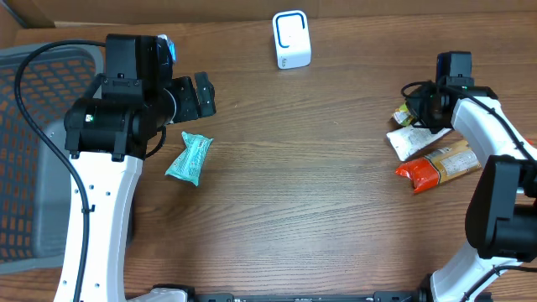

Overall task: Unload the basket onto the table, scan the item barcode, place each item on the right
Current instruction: 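Carry the tea pouch right and drop it by the other items, then reach the right gripper left and grasp the mint-green packet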

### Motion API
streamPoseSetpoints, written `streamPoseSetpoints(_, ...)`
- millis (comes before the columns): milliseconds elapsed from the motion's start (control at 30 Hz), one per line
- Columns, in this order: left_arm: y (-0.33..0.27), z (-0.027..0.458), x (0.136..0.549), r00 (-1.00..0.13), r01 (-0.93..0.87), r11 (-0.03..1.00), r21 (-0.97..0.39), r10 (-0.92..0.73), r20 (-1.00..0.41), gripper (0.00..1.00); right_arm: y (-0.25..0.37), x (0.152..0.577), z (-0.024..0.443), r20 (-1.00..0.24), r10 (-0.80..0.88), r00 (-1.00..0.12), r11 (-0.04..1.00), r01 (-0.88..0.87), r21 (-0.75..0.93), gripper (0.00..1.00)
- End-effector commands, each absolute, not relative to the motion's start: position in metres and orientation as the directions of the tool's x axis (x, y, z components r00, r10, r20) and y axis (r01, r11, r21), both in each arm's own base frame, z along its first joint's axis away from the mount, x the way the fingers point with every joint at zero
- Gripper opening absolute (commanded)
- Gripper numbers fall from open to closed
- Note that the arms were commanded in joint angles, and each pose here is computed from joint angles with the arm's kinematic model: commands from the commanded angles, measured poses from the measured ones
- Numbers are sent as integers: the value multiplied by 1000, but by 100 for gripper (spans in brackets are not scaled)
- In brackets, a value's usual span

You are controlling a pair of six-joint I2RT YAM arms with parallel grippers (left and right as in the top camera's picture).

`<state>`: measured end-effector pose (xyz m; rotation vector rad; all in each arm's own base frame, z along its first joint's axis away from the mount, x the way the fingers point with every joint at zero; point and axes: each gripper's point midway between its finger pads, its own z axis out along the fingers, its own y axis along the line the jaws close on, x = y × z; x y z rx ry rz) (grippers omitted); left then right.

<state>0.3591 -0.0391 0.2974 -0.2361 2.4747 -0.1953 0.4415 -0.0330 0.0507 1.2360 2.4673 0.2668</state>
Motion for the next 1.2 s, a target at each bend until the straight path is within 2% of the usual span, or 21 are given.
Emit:
streamPoseSetpoints(0,-40,300,360,-779,-108,975,-194,-204,-593,100,-50,431,50,-217,855,-470,517,803,298,13)
streamPoseSetpoints(100,-40,300,360,-779,-108,975,-194,-204,-593,100,-58,422,48,-207,846,-491,532,803,268,13)
streamPoseSetpoints(233,-40,300,360,-779,-108,975,-194,-204,-593,100,-68,411,61,-187,827,-530,562,790,246,38)
streamPoseSetpoints(400,-40,300,360,-779,-108,975,-194,-204,-593,100,-56,417,105,-185,722,-666,686,655,316,80)
streamPoseSetpoints(467,-40,300,360,-779,-108,975,-194,-204,-593,100,-51,417,123,-189,687,-702,719,617,322,91)
streamPoseSetpoints(500,-40,300,360,-779,-108,975,-194,-204,-593,100,-46,417,131,-188,669,-720,733,596,327,94)
streamPoseSetpoints(633,-40,300,360,-779,-108,975,-194,-204,-593,100,-5,420,153,-163,543,-824,791,436,429,94)
streamPoseSetpoints(767,-40,300,360,-779,-108,975,-194,-204,-593,100,60,417,158,-132,393,-910,800,268,537,95)
streamPoseSetpoints(967,-40,300,360,-779,-108,975,-194,-204,-593,100,156,408,143,-188,182,-965,830,49,556,96)
streamPoseSetpoints(1167,-40,300,360,-779,-108,975,-194,-204,-593,100,251,387,123,-277,-21,-961,802,-182,569,96)
